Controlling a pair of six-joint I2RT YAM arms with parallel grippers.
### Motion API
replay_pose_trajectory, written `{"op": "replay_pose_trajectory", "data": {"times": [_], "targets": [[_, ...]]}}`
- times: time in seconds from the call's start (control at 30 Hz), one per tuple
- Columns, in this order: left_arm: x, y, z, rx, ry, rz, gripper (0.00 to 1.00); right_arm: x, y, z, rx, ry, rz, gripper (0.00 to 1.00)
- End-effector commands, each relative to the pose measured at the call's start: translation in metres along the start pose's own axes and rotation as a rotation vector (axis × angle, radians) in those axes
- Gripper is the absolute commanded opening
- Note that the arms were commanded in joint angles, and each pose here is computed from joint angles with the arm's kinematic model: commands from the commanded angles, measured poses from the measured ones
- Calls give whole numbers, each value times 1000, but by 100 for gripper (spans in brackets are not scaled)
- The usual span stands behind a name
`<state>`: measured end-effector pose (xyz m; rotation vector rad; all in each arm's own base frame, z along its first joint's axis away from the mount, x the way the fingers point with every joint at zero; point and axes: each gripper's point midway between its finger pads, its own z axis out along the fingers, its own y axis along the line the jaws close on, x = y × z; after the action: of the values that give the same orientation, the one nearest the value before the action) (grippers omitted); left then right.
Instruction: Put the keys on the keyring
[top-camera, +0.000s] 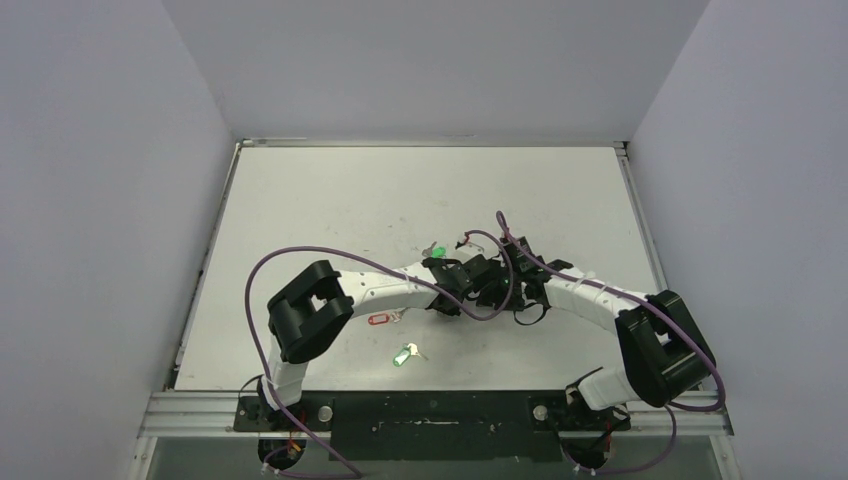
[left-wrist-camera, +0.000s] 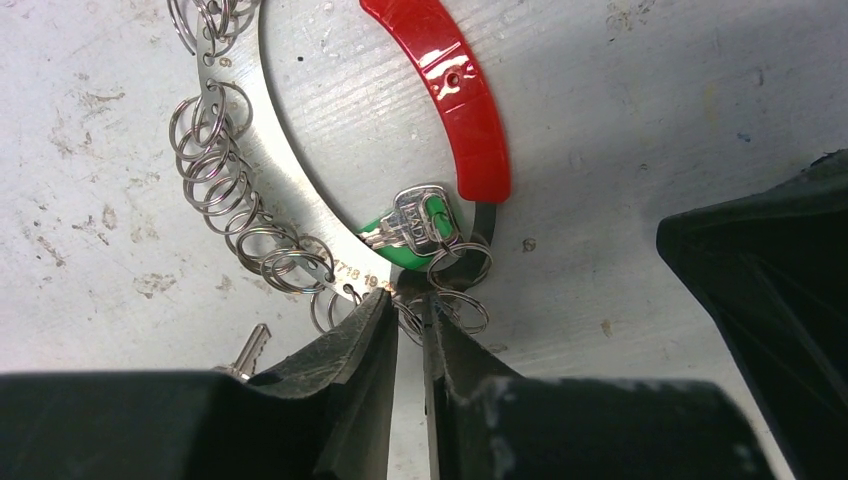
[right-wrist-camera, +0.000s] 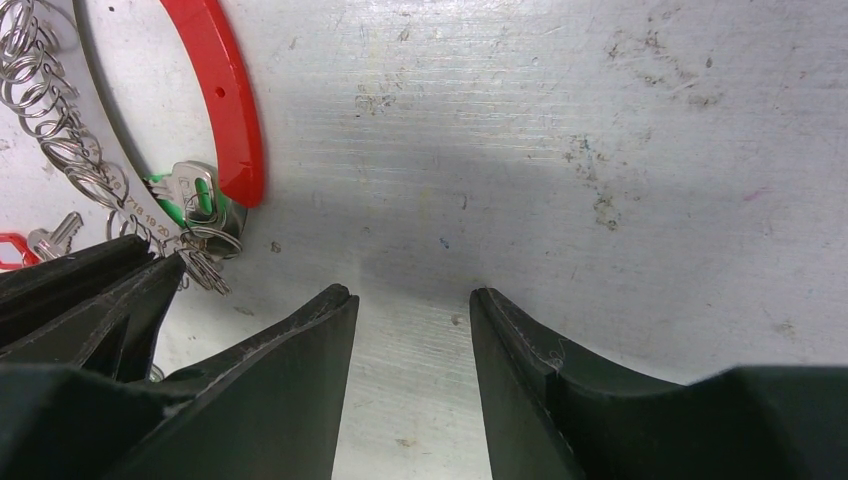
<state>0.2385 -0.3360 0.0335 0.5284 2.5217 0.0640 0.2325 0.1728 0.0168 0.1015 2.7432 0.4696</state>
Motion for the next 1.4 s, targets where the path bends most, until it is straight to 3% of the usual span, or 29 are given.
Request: {"op": "replay_pose_trajectory", "data": {"times": [0.0,0.13,0.53,0.97,1.2,1.37], "targets": [[1,3,-2,-16,0,5,14,1,-7,5,30,2,-11,48],[5,9,-3,-38,7,8,9,0,-7,5,30,2,-14,48],[4,26,-13,-89,-16,1,7,-3,-5,7,29,8,-32,48],[-19,25,-45,24,-120,-79,31,-28,16,-6,-28,-34,-153,53],[-26,28,-60,205,-186,-166,42,-73,33,-46,-56,-268,-305,56],[-32,47,-68,415,-237,-363,46,-89,45,-68,-94,-452,-437,56]]}}
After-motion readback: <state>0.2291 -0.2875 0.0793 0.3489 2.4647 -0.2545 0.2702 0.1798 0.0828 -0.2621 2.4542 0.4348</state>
